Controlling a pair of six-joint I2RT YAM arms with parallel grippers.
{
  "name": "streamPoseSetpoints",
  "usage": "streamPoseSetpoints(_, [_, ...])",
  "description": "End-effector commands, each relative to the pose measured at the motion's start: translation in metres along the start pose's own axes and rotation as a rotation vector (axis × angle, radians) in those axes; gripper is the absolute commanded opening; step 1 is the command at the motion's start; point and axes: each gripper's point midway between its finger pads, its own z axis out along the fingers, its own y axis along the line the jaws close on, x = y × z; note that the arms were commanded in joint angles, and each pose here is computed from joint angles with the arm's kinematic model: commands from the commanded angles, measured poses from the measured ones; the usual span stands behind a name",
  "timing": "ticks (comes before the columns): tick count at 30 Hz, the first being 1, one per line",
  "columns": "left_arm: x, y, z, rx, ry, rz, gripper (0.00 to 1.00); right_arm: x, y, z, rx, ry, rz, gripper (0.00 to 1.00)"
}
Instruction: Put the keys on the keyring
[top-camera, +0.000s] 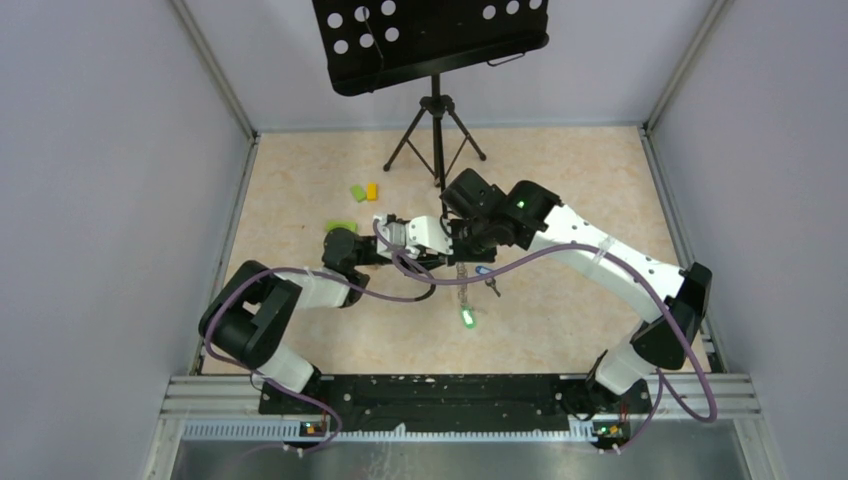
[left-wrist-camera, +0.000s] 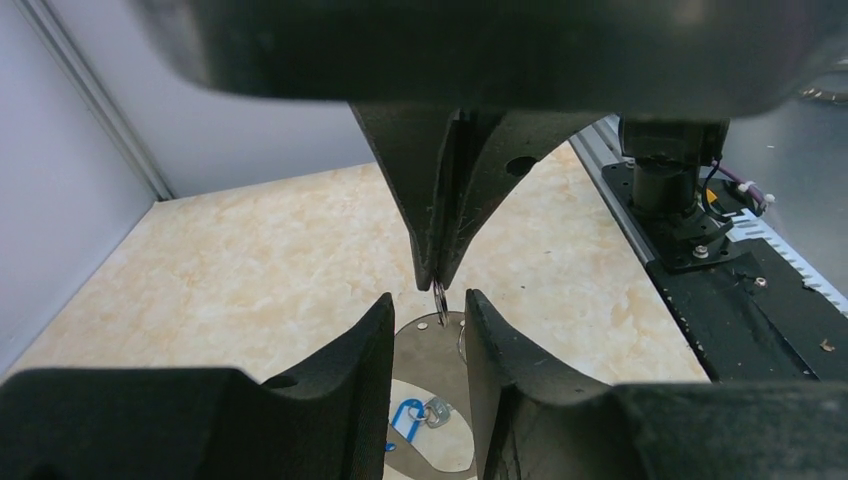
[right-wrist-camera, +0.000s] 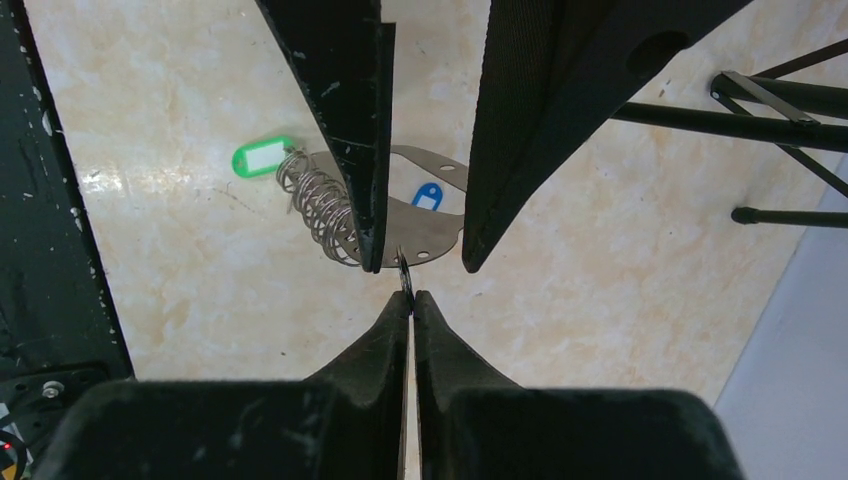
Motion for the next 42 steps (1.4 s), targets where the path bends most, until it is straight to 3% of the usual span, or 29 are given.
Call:
streamPoseSetpoints(1, [-0.004,-0.007,0.007,0.056,-0.019,0.000,0.36,-0.018,-0.008,-0.015,0.054,-0.109,0.010,0.00])
streamPoseSetpoints(23, [0.007,-0.021,0.007,0.117,-0.030,-0.054,0.39,-0.019,-0.012,-0.012,0.085,-0.131,0.034,0.00])
streamPoseSetpoints(42, [-0.006,-0.015,0.003,0.065,-0.088,0.051,0.40,-0.024,-0.002,-0.016,0.081,-0.227,0.032,0.00])
